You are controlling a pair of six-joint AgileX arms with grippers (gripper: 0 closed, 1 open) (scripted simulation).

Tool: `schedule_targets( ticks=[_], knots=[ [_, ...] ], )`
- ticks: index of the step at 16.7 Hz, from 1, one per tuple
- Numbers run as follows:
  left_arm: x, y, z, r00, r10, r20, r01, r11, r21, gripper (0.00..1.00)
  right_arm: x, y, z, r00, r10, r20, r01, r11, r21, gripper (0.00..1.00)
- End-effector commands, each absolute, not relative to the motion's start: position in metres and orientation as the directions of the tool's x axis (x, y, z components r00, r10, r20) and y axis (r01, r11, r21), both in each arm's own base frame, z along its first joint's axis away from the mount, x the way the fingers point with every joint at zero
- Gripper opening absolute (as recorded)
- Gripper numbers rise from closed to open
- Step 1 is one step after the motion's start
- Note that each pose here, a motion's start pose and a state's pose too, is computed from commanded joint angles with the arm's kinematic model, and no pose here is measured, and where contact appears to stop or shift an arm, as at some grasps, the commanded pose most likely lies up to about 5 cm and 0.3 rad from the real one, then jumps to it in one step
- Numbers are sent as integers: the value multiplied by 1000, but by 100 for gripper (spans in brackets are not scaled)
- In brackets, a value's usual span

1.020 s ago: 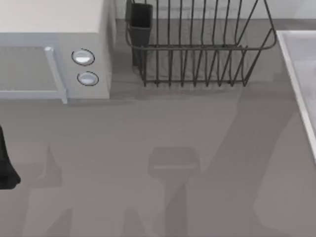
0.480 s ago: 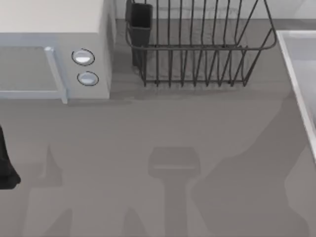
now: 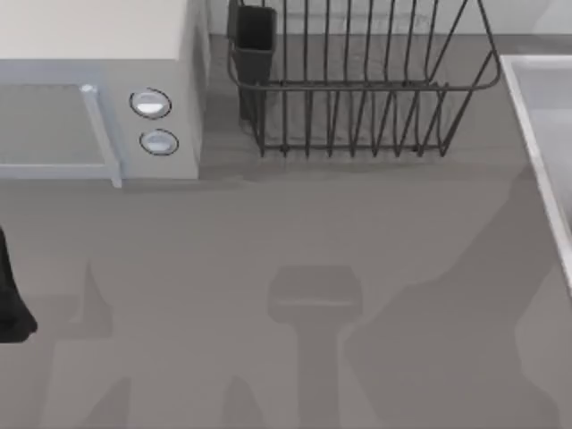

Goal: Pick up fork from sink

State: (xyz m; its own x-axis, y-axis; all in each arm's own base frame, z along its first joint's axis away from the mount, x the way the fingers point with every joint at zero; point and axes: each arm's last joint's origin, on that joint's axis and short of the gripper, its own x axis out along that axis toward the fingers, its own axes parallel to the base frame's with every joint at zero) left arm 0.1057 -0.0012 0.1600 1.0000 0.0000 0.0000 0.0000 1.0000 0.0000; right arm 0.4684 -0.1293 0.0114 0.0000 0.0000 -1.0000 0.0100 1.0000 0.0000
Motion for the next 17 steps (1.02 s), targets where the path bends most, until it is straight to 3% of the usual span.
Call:
schedule_targets(
  ticks=[9, 17],
  knots=[
    [106, -1, 160, 1000, 0, 0, 0, 1000, 0, 100, 468, -129, 11, 0, 0, -1000, 10, 1000, 0, 2],
    [106, -1, 160, 1000, 0, 0, 0, 1000, 0, 100, 468, -129, 11, 0, 0, -1000, 10, 1000, 0, 0]
  ],
)
